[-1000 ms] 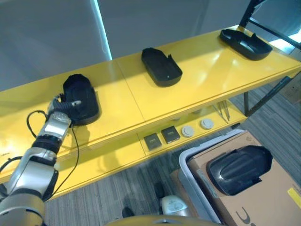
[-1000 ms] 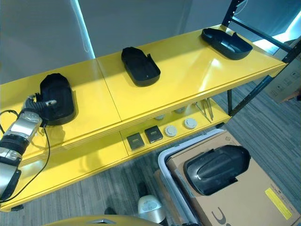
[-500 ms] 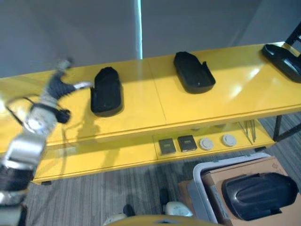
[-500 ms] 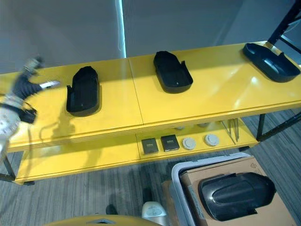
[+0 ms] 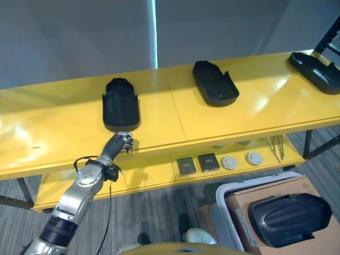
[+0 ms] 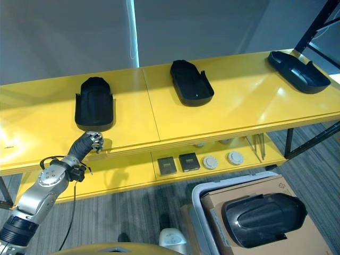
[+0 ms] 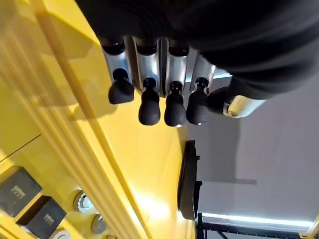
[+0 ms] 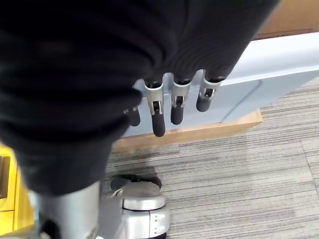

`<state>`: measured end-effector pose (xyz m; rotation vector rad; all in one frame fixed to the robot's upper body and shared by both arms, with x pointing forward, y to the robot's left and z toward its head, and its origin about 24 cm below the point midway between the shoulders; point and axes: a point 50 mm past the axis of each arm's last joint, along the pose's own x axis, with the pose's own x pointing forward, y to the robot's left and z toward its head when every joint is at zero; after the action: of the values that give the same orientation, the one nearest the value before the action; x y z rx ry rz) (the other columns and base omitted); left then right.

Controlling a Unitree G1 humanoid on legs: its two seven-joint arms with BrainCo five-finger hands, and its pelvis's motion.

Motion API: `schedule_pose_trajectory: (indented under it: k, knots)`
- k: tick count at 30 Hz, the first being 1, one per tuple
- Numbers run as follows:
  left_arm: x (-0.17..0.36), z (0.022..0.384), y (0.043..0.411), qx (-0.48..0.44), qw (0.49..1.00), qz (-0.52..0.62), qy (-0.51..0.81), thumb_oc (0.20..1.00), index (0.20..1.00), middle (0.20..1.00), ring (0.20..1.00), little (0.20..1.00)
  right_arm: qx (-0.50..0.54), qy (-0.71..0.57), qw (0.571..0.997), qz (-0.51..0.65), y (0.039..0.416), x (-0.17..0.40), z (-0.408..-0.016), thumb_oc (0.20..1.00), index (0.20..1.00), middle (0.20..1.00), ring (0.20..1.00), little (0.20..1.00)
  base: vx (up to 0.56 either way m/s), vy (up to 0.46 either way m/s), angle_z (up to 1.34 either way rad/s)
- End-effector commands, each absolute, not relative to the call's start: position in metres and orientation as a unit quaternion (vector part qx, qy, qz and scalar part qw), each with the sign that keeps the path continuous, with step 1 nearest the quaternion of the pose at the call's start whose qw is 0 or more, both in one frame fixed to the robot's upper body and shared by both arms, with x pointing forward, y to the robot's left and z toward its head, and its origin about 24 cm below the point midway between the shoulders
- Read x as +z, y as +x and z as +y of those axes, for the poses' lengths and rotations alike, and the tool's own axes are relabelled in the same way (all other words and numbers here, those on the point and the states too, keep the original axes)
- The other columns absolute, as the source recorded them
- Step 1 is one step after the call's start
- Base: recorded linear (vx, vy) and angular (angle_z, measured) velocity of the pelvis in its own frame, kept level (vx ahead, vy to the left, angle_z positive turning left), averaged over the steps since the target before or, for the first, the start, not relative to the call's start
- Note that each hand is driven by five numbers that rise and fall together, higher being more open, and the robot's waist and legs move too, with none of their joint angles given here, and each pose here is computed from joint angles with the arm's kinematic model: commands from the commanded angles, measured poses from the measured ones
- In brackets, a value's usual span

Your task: Move parts from the plastic box to the shelf.

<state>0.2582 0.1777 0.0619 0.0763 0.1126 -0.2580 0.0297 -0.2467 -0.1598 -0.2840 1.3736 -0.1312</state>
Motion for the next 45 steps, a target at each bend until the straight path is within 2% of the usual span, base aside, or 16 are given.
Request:
schedule_pose_trajectory:
  k: [1,2,7,14,32,36,37,40,45]
  knots:
    - [0.092,0.184,0.275,-0.09,0.995,-0.032,0.041,0.2,0.2,0.2,0.2,0.2,-0.075,-0.149,0.744,0.646,0.016,-0.159,-0.257,1.0,1.0,1.0,1.0,1.0,0.02,-0.005,-0.05]
    - [0.085,0.191,0.283,-0.049,0.997,-0.028,0.051,0.2,0.2,0.2,0.2,0.2,-0.068,-0.156,0.744,0.646,0.017,-0.159,-0.257,1.0,1.0,1.0,1.0,1.0,0.03,-0.005,-0.04]
    - [0.073,0.198,0.304,0.022,0.999,0.001,0.046,0.2,0.2,0.2,0.2,0.2,-0.048,-0.171,0.741,0.647,0.021,-0.158,-0.256,1.0,1.0,1.0,1.0,1.0,0.03,-0.008,-0.07]
    - [0.039,0.199,0.314,0.073,0.994,0.068,0.049,0.2,0.2,0.2,0.2,0.2,-0.027,-0.191,0.738,0.647,0.026,-0.157,-0.258,1.0,1.0,1.0,1.0,1.0,0.02,-0.001,-0.09]
    - [0.039,0.229,0.322,0.156,0.983,0.076,0.06,0.2,0.2,0.2,0.2,0.2,-0.013,-0.203,0.733,0.649,0.026,-0.156,-0.265,1.0,1.0,1.0,1.0,1.0,0.0,0.002,-0.02]
    - [0.051,0.223,0.324,0.11,0.992,0.037,0.052,0.2,0.2,0.2,0.2,0.2,-0.011,-0.209,0.733,0.647,0.028,-0.156,-0.266,1.0,1.0,1.0,1.0,1.0,-0.02,0.048,0.0]
    - [0.068,0.21,0.322,0.06,0.997,-0.009,0.04,0.2,0.2,0.2,0.2,0.2,-0.014,-0.207,0.735,0.645,0.029,-0.156,-0.264,1.0,1.0,1.0,1.0,1.0,-0.06,0.063,-0.03]
    - [0.087,0.193,0.312,-0.013,0.998,-0.051,0.022,0.2,0.2,0.2,0.2,0.2,-0.022,-0.205,0.739,0.641,0.032,-0.156,-0.264,1.0,1.0,1.0,1.0,1.0,-0.07,0.088,-0.02]
    - [0.109,0.169,0.288,-0.138,0.986,-0.088,-0.026,0.2,0.2,0.2,0.2,0.2,-0.039,-0.194,0.743,0.639,0.037,-0.155,-0.262,1.0,1.0,1.0,1.0,1.0,-0.08,0.12,0.0]
